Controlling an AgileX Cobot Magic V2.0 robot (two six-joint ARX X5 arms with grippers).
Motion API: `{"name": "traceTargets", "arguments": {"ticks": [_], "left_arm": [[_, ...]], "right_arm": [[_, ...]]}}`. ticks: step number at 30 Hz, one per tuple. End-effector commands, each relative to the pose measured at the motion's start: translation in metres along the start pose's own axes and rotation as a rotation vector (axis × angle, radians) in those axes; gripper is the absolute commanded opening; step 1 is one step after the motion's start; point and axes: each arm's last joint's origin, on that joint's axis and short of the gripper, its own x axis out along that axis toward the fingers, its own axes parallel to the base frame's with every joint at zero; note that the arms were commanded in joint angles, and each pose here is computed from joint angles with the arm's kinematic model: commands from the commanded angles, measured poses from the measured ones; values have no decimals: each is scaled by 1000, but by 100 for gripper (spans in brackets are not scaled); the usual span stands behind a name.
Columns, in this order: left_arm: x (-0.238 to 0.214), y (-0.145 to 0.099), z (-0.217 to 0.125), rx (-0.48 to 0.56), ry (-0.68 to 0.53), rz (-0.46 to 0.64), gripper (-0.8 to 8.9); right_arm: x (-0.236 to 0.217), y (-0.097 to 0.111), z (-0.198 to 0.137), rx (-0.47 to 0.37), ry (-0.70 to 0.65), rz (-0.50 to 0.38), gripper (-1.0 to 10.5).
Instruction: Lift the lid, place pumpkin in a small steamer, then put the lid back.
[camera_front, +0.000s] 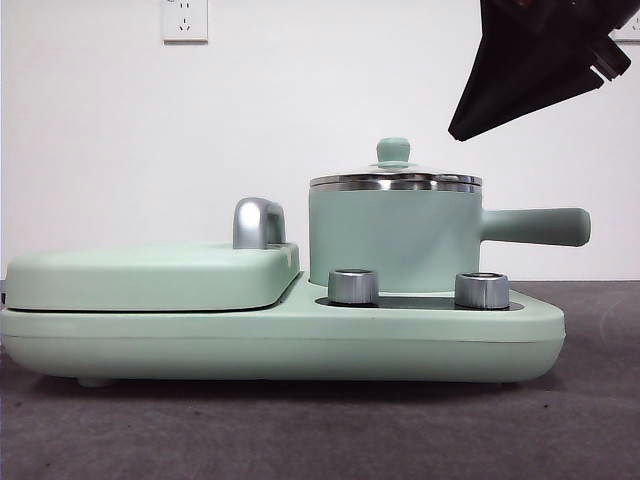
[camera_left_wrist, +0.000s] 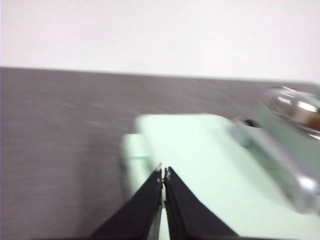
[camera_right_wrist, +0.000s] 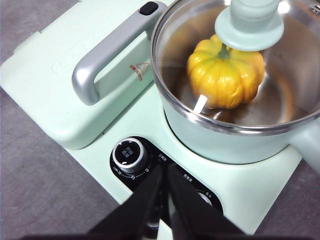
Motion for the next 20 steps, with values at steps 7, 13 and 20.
{"name": "traceTargets", "arguments": {"ticks": [7, 13, 20], "left_arm": [[-10, 19, -54, 7, -55, 183, 7], [-13, 23, -67, 2, -23, 219, 7], [-14, 22, -63, 8, -68, 214, 7]], "right_arm": [[-1, 2, 5, -12, -18, 6, 19], [-1, 2, 5, -12, -18, 6, 19], [-1, 2, 5, -13, -21, 6, 19]]}}
